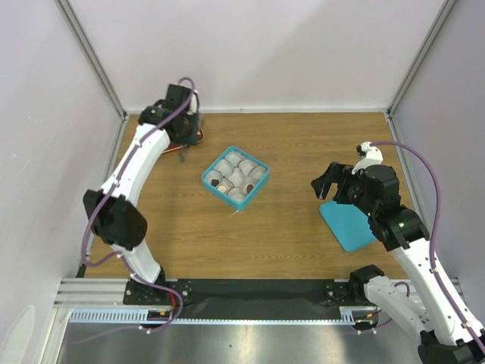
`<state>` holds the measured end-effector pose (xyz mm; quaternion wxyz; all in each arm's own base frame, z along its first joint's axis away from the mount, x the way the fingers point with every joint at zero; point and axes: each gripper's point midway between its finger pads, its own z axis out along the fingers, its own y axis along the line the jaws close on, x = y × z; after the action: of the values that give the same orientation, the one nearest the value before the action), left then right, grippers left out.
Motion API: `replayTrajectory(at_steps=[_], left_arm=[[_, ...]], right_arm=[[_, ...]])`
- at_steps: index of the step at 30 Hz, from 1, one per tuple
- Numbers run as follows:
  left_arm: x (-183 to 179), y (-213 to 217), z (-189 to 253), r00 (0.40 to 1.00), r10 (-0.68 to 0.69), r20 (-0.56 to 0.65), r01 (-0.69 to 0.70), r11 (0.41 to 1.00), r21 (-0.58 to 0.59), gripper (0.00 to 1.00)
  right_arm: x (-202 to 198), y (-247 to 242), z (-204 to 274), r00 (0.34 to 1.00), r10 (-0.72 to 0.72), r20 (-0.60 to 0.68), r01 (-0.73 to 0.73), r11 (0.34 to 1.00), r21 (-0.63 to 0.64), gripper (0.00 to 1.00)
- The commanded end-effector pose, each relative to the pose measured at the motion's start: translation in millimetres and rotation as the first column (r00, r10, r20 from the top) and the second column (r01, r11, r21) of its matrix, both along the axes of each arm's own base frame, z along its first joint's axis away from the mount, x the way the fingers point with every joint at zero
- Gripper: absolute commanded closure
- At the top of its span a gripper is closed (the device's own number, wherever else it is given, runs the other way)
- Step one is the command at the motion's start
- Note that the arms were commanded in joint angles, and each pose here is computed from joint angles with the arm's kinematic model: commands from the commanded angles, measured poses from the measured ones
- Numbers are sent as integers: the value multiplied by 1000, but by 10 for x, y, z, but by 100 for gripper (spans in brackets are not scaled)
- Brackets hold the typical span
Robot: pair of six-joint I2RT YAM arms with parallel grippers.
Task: Pack the chocolate
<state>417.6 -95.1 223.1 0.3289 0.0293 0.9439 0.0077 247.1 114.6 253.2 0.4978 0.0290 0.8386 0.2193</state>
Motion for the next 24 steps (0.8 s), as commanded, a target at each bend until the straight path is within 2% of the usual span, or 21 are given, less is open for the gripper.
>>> replayTrajectory(at_steps=[1, 5, 11, 24], left_arm=[[-382, -487, 73, 990, -141, 12, 141, 988, -66, 69], [-936, -914, 26, 960, -280, 10, 280, 955, -103, 69], [-1337, -1060, -282, 942, -333, -43, 324, 936, -138, 69], [-1280, -1047, -507, 946, -318, -56, 312, 945, -99, 65]], right_arm=[[-13, -6, 225, 999, 4, 52, -5, 1000, 15, 1], [-37, -19, 258, 998, 4, 59, -5, 1000, 13, 1], [-50, -44, 285, 998, -6, 59, 5, 1000, 9, 1], [-47, -52, 286, 998, -18, 53, 17, 1000, 16, 1]])
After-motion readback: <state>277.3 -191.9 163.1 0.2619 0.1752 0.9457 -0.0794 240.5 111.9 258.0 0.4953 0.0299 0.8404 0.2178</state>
